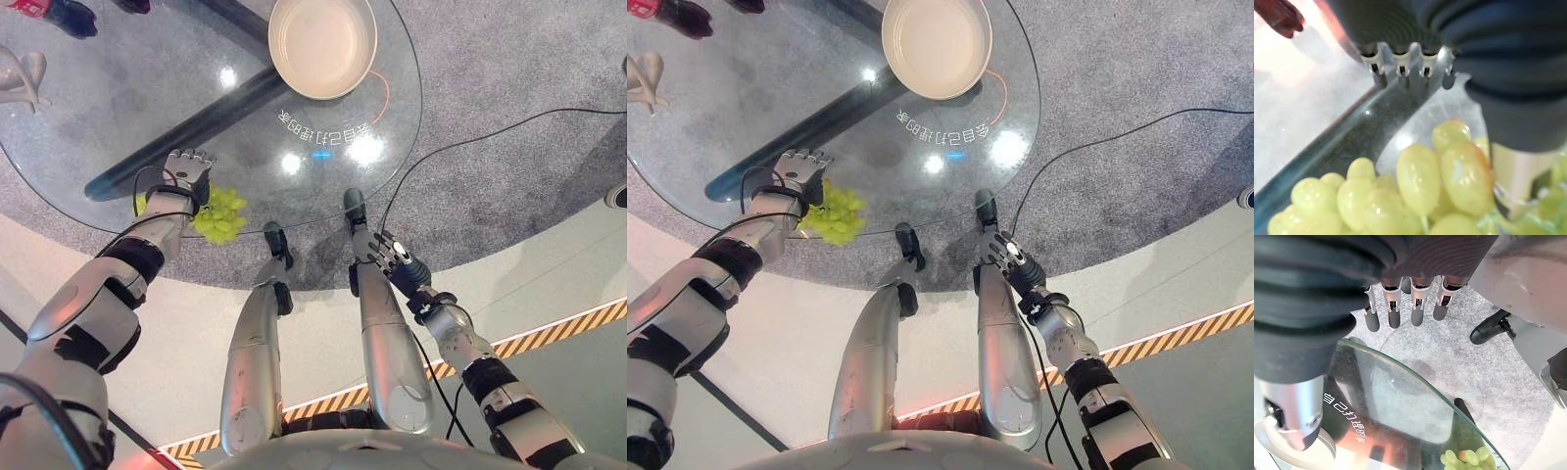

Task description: Pick up fruits into the plate

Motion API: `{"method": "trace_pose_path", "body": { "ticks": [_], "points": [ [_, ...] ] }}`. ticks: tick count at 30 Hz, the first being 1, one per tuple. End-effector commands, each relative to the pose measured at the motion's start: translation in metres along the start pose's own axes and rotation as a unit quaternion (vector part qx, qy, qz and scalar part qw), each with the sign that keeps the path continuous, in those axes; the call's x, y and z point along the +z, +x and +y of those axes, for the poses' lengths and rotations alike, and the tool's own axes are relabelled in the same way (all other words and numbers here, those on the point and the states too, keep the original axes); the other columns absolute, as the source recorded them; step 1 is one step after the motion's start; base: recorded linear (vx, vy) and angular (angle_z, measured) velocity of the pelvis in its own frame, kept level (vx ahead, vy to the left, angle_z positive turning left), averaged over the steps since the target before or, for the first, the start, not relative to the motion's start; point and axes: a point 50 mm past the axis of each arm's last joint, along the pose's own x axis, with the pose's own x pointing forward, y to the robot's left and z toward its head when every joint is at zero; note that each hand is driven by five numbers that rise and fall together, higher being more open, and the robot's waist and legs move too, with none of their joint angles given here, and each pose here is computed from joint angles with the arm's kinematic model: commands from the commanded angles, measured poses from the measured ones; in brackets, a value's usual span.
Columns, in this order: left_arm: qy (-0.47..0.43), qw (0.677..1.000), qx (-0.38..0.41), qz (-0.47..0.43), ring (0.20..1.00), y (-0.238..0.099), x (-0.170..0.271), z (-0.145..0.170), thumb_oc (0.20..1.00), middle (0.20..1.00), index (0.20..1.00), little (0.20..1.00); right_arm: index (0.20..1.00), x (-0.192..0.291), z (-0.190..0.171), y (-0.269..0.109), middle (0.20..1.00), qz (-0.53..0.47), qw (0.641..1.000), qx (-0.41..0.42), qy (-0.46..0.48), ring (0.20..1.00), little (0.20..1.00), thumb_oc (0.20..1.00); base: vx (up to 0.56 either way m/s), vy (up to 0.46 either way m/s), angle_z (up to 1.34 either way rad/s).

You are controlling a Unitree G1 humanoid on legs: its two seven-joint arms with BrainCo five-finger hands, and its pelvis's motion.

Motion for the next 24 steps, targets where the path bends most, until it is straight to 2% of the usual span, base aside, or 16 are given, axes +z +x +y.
{"method": "trace_pose_path", "body": {
  "ticks": [1, 10, 24],
  "points": [
    [-0.022, 0.998, -0.030, 0.049, 1.000, -0.007, -0.021, -0.027, 1.000, 1.000, 1.000, 1.000, 1.000, -0.001, 0.009, -0.002, 1.000, -0.004, 1.000, 0.023, -0.003, 1.000, 1.000, 1.000, -0.02, 0.031, 0.01],
    [-0.046, 0.997, -0.037, 0.055, 1.000, -0.010, -0.024, -0.036, 1.000, 1.000, 1.000, 1.000, 1.000, -0.001, 0.013, 0.001, 1.000, 0.000, 1.000, 0.026, -0.006, 1.000, 1.000, 1.000, 0.00, 0.003, 0.00],
    [-0.055, 0.984, -0.169, 0.015, 1.000, -0.019, -0.010, -0.063, 1.000, 1.000, 1.000, 1.000, 1.000, 0.004, 0.016, 0.004, 1.000, -0.001, 0.999, 0.032, -0.021, 1.000, 1.000, 1.000, -0.01, 0.022, 0.00]
  ]
}}
